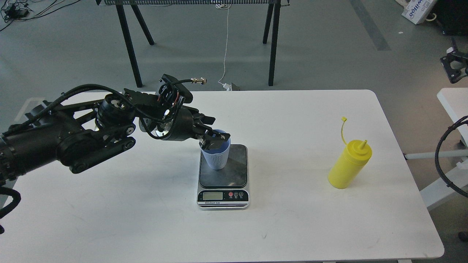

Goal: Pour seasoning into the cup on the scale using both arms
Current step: 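Open the left gripper and withdraw it away from the cup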

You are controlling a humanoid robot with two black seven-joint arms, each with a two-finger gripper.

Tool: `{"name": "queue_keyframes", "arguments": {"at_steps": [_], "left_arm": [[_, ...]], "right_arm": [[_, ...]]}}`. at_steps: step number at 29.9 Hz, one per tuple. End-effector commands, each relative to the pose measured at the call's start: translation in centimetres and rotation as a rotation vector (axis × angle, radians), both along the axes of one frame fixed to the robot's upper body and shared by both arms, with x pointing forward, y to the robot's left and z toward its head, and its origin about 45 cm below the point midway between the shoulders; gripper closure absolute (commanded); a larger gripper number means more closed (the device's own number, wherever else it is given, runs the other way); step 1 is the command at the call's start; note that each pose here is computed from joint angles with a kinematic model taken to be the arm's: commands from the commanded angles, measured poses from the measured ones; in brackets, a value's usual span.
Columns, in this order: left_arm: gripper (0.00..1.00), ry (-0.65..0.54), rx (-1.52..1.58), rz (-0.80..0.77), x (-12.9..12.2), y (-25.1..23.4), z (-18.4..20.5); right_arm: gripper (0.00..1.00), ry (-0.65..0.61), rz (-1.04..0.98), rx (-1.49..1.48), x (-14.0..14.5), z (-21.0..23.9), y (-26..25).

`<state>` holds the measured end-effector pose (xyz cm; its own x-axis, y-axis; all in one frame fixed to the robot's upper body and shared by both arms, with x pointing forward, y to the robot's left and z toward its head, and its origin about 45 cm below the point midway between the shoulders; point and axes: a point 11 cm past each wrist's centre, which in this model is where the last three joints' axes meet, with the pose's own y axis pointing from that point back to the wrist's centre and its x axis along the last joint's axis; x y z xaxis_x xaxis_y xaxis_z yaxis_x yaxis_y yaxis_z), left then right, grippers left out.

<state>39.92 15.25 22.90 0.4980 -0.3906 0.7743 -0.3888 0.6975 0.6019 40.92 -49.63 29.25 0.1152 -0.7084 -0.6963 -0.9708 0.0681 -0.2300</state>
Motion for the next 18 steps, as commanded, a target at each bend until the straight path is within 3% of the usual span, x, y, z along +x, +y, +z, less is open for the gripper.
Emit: {"name": "queue_keyframes", "arguments": {"at_steps": [1, 4, 8, 14, 18], "left_arm": [[0.1, 0.051, -0.204, 0.1, 1.2, 0.4, 3.3], [0.02, 0.112, -0.476, 0.191, 2.6, 0.3, 7.8], [0.01, 0.263, -0.836, 0.313, 4.3, 1.4, 12.1], [0.0, 0.536, -1.246, 0.433, 5.4, 2.8, 14.2], [0.0, 0.701, -1.483, 0.559, 6.4, 5.8, 12.8]], "right_arm": [[0.01, 0.015, 0.034, -0.003, -1.0, -0.9, 0.8], [0.01, 0.034, 0.077, 0.011, -2.6, -2.3, 2.0], [0.01, 0.092, 0.128, 0.048, -6.4, -5.2, 3.3], [0.01, 0.204, 0.161, 0.262, -13.4, -10.1, 6.1], [0.01, 0.273, 0.13, 0.372, -16.8, -14.0, 7.9]]}}
